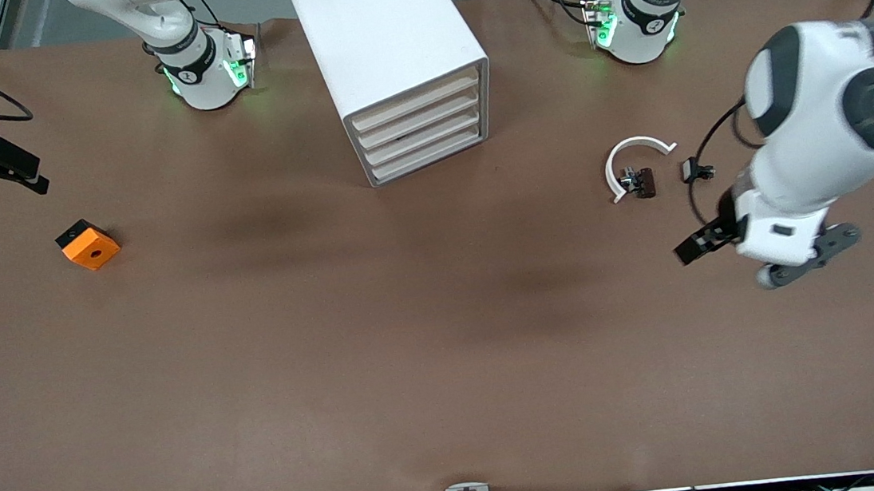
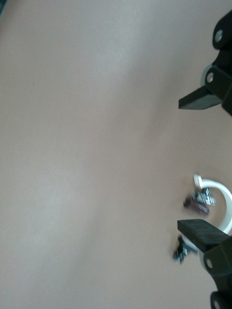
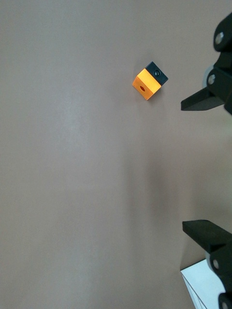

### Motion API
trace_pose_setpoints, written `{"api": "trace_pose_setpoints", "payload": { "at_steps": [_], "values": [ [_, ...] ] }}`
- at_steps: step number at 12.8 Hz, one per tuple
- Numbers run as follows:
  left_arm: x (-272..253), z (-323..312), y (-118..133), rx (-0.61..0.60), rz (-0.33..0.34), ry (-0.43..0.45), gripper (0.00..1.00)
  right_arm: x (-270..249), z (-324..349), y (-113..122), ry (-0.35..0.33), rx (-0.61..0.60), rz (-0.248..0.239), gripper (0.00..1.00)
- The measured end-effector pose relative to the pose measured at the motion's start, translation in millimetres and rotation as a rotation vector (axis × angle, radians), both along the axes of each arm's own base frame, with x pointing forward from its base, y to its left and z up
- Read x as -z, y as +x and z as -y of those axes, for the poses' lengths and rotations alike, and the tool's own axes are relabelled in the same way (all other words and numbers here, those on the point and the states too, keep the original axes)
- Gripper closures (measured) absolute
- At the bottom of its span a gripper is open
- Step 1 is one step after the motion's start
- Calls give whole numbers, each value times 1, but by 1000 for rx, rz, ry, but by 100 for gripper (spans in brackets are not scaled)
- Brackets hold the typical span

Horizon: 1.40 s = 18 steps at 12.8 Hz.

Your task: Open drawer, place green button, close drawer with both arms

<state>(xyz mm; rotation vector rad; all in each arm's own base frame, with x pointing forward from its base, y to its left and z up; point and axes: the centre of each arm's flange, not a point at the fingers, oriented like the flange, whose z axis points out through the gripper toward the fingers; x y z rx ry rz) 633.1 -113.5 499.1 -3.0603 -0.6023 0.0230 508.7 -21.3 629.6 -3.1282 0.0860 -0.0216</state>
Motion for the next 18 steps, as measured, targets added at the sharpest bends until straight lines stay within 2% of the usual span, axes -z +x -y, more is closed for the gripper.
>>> {"api": "trace_pose_setpoints", "payload": {
  "at_steps": [4,7,9,13,15,18],
  "values": [
    [-44,-47,-14,60,13,-22,0,0,0,0,0,0,0,0],
    [-79,-70,-25,55,-11,-13,0,0,0,0,0,0,1,0],
    [-91,-77,-32,74,-36,-12,0,0,0,0,0,0,1,0],
    [-114,-108,-40,153,-27,13,0,0,0,0,0,0,1,0],
    [-119,-101,-47,201,-56,34,0,-1,0,0,0,0,1,0],
    [-124,-81,-49,278,-52,35,0,-1,0,0,0,0,2,0]
  ]
}}
